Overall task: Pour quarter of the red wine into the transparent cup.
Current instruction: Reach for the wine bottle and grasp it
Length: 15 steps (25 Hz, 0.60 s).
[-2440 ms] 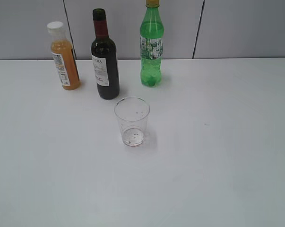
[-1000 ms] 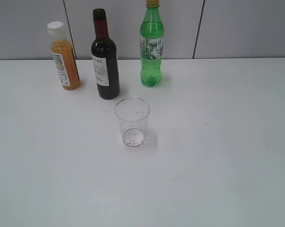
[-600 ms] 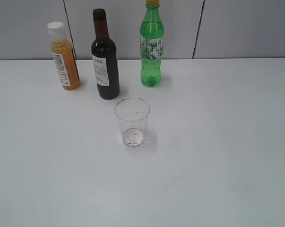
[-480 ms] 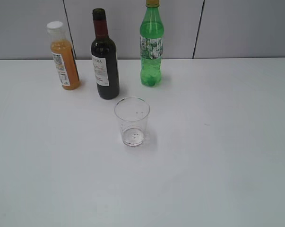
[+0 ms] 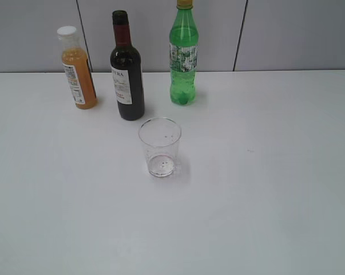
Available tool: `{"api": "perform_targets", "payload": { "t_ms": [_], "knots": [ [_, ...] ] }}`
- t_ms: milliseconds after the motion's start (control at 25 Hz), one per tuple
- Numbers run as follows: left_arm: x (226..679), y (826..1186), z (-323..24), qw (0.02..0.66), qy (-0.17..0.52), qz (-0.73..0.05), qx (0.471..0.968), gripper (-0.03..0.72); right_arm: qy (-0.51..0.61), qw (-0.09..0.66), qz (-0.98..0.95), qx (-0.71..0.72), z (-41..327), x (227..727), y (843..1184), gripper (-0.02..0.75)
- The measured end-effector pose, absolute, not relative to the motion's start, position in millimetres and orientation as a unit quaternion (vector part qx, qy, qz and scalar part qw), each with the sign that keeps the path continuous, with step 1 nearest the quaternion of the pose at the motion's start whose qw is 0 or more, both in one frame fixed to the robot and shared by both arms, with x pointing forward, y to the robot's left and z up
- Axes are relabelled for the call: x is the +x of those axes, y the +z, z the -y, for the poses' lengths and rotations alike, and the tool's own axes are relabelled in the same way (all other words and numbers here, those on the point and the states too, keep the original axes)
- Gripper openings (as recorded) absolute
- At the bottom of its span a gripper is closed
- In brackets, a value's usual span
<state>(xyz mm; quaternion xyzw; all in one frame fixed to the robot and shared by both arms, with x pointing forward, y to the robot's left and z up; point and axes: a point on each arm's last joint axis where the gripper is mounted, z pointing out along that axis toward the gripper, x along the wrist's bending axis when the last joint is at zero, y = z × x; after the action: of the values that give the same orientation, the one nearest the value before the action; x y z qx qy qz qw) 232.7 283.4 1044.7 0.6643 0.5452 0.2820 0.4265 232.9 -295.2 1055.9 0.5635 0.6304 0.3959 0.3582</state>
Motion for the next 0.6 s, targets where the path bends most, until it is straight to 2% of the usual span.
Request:
{"api": "perform_targets", "payload": {
  "t_ms": [240, 600],
  "knots": [
    [233, 1046, -282, 0.434, 0.282, -0.54, 0.664, 0.682, 0.396, 0.358, -0.63, 0.563, 295, 233, 1056, 0.585],
    [256, 1067, -282, 0.467, 0.335, -0.508, 0.642, 0.674, 0.397, 0.359, -0.63, 0.563, 295, 233, 1056, 0.585]
  ]
}}
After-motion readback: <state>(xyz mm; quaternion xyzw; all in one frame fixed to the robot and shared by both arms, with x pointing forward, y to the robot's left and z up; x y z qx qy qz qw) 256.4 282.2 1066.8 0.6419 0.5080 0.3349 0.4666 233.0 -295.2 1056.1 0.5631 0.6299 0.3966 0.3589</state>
